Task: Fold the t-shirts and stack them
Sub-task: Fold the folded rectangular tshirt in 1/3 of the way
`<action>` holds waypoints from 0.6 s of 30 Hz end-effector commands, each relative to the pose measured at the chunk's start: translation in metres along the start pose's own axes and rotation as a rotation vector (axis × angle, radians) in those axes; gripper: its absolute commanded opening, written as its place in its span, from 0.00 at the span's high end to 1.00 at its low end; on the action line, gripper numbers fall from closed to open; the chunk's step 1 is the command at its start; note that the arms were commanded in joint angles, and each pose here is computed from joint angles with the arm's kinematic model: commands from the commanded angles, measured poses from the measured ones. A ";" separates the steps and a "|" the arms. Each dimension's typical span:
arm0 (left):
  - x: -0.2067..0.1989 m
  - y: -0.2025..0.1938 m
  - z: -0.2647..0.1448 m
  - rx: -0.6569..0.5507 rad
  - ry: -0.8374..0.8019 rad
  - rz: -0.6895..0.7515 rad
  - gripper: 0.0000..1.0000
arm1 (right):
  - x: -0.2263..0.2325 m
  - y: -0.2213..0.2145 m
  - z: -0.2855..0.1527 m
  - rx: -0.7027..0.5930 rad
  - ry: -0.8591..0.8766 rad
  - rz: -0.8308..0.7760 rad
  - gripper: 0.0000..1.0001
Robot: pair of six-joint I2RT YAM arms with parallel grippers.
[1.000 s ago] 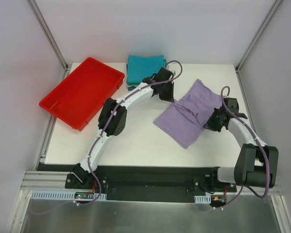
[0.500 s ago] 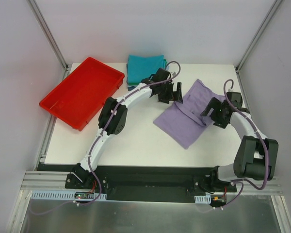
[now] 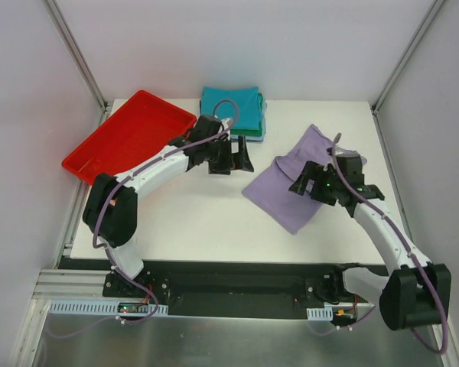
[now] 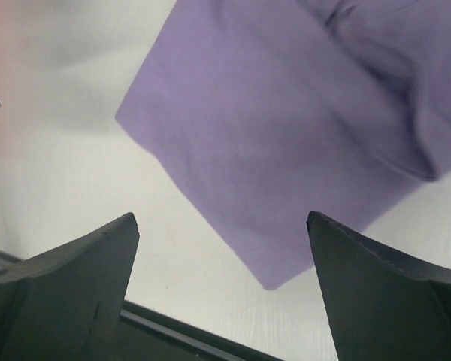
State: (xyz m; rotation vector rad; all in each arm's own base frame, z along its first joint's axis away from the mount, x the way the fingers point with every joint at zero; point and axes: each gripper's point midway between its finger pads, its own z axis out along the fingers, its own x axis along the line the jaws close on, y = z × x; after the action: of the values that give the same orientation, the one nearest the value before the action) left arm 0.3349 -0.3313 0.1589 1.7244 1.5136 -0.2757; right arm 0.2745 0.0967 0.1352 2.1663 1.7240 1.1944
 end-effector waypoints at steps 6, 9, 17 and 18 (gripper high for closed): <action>0.049 -0.034 -0.017 -0.003 0.063 -0.107 0.01 | 0.004 -0.014 0.062 0.194 -0.118 -0.102 0.04; 0.056 -0.035 -0.018 -0.004 0.059 -0.123 0.01 | -0.007 0.002 0.079 0.159 -0.175 -0.119 0.04; 0.058 -0.036 -0.012 0.021 0.018 -0.142 0.01 | -0.075 0.085 0.095 0.038 -0.367 -0.023 0.04; 0.059 -0.036 -0.011 0.023 0.020 -0.139 0.01 | -0.083 0.096 0.093 0.024 -0.377 -0.010 0.04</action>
State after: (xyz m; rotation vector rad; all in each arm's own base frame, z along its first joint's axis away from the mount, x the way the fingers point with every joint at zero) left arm 0.3103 -0.2786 0.0990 1.6734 1.7149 -0.3324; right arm 0.3672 0.0727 0.0634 2.2635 1.7456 0.7266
